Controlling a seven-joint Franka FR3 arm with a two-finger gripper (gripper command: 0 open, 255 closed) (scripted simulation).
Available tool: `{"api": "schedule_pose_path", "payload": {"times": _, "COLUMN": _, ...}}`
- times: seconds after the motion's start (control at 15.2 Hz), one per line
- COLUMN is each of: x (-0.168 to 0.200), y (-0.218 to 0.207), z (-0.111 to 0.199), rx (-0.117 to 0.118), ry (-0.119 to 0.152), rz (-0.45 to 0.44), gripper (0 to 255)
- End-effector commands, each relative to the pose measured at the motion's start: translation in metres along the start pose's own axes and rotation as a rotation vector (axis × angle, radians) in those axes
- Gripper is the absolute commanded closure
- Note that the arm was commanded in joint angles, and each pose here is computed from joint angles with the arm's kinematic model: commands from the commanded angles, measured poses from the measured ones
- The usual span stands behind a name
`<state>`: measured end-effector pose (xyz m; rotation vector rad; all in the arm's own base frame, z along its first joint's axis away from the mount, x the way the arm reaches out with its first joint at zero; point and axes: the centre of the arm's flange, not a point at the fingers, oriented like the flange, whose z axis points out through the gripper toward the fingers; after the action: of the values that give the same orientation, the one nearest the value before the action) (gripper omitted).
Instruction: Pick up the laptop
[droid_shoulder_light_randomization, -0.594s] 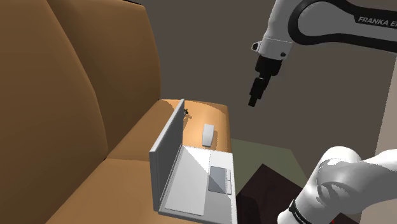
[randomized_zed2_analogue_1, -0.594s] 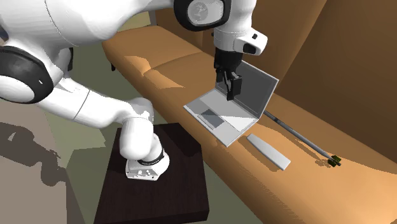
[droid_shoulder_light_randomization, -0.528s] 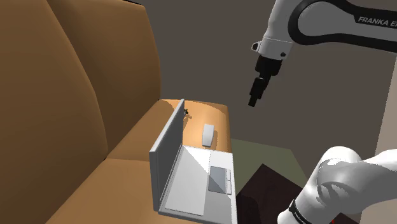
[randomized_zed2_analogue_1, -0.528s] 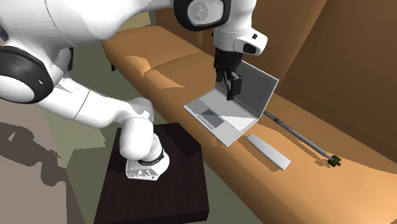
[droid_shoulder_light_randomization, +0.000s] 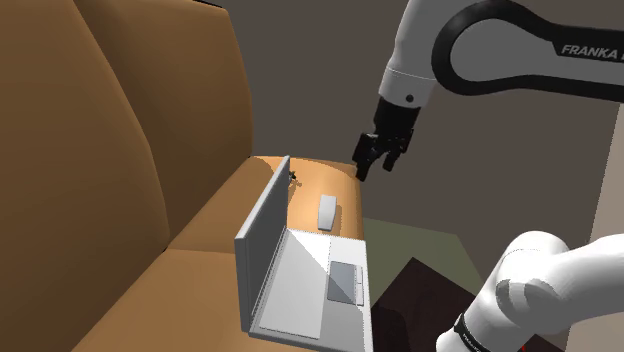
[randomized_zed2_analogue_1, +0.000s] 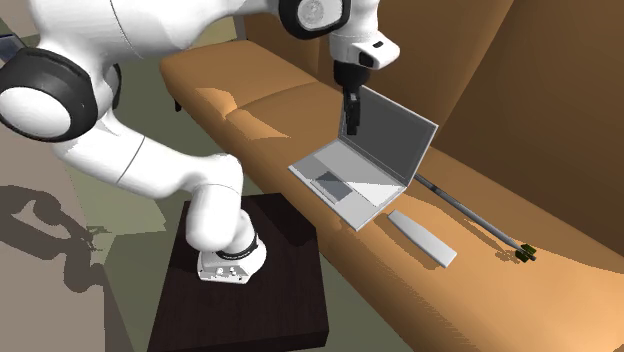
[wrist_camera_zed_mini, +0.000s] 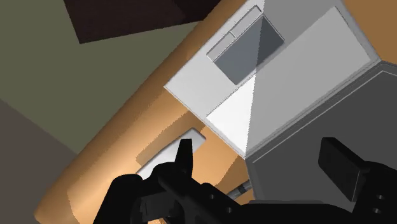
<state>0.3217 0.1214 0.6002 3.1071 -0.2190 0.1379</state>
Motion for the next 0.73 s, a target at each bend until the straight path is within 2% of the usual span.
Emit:
{"api": "schedule_pose_path", "payload": {"times": 0.0, "x": 0.004, "y": -0.026, "z": 0.006, "rx": -0.009, "ry": 0.016, "rz": 0.103, "gripper": 0}}
{"api": "schedule_pose_path", "payload": {"times": 0.33, "x": 0.025, "y": -0.09, "z": 0.02, "rx": -0.034, "ry": 0.055, "rz": 0.339, "gripper": 0}}
{"api": "schedule_pose_path", "payload": {"times": 0.66, "x": 0.06, "y": -0.148, "z": 0.035, "rx": -0.059, "ry": 0.094, "rz": 0.575, "gripper": 0}}
